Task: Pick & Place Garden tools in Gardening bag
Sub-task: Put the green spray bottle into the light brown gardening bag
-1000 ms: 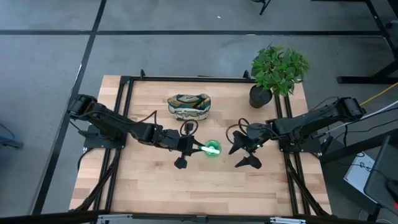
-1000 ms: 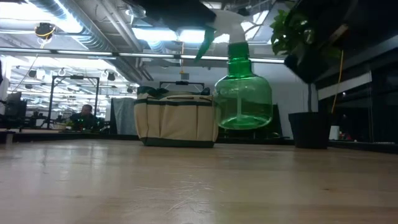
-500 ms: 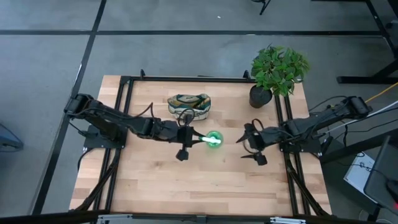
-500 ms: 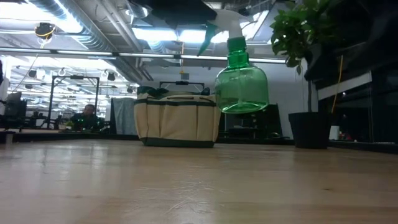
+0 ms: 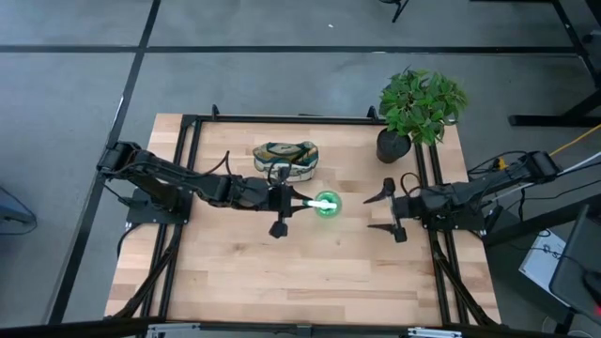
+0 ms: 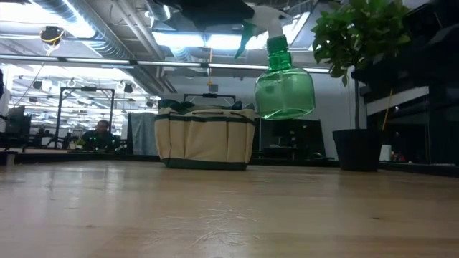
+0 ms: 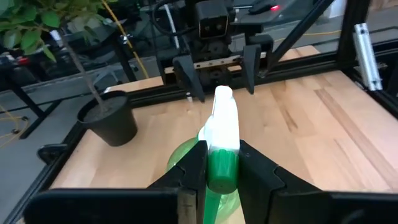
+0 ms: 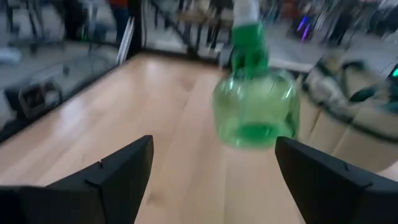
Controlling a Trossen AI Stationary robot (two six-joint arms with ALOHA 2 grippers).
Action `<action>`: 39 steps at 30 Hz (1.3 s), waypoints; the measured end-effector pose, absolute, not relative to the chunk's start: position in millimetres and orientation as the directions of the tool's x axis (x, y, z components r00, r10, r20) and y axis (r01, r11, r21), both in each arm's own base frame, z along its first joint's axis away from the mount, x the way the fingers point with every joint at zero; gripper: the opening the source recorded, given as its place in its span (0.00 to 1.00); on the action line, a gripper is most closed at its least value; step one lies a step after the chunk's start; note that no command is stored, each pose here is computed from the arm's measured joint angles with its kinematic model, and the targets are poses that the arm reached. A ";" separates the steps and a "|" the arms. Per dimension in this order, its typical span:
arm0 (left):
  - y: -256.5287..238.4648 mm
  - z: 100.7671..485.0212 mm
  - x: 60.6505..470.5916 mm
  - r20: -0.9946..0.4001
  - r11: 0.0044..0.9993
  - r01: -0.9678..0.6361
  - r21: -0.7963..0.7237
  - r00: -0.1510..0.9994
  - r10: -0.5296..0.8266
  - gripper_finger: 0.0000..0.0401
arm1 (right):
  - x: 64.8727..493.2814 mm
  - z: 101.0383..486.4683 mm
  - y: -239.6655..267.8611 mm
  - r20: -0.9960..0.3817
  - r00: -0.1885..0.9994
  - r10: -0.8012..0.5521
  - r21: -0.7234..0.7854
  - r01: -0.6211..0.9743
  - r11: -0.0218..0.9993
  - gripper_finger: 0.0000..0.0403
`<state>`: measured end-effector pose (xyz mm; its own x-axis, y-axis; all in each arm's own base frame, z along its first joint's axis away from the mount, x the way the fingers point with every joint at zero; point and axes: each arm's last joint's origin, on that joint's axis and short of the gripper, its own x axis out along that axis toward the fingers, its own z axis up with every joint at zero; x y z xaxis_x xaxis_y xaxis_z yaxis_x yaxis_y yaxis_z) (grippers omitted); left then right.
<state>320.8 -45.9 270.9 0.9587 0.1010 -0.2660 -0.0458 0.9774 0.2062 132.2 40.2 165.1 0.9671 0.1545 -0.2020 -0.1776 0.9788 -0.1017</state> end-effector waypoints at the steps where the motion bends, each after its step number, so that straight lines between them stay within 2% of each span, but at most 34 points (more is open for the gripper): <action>1: -45.2 270.9 320.9 -0.265 0.976 -0.055 0.209 0.958 0.111 0.15 | 131.4 164.5 39.0 -0.162 0.975 0.150 -0.096 -0.167 0.981 0.85; 4: -42.5 270.9 321.3 -0.265 0.976 -0.063 0.210 0.957 0.119 0.15 | 129.6 162.1 36.2 -0.094 0.980 0.174 -0.075 -0.181 0.981 0.85; 9: -39.8 270.9 321.6 -0.265 0.974 -0.067 0.217 0.956 0.125 0.15 | 129.8 155.8 28.5 -0.111 0.964 0.242 -0.041 -0.248 0.968 0.85; 30: -21.8 277.1 324.9 -0.203 0.965 -0.132 0.225 0.963 0.179 0.15 | 131.5 150.8 -11.4 -0.162 0.987 0.016 -0.054 -0.025 0.998 0.85; 39: -21.2 285.5 325.5 -0.127 0.956 -0.142 0.257 0.975 0.179 0.15 | 131.5 150.8 -12.0 -0.162 0.987 0.007 -0.055 -0.016 0.998 0.85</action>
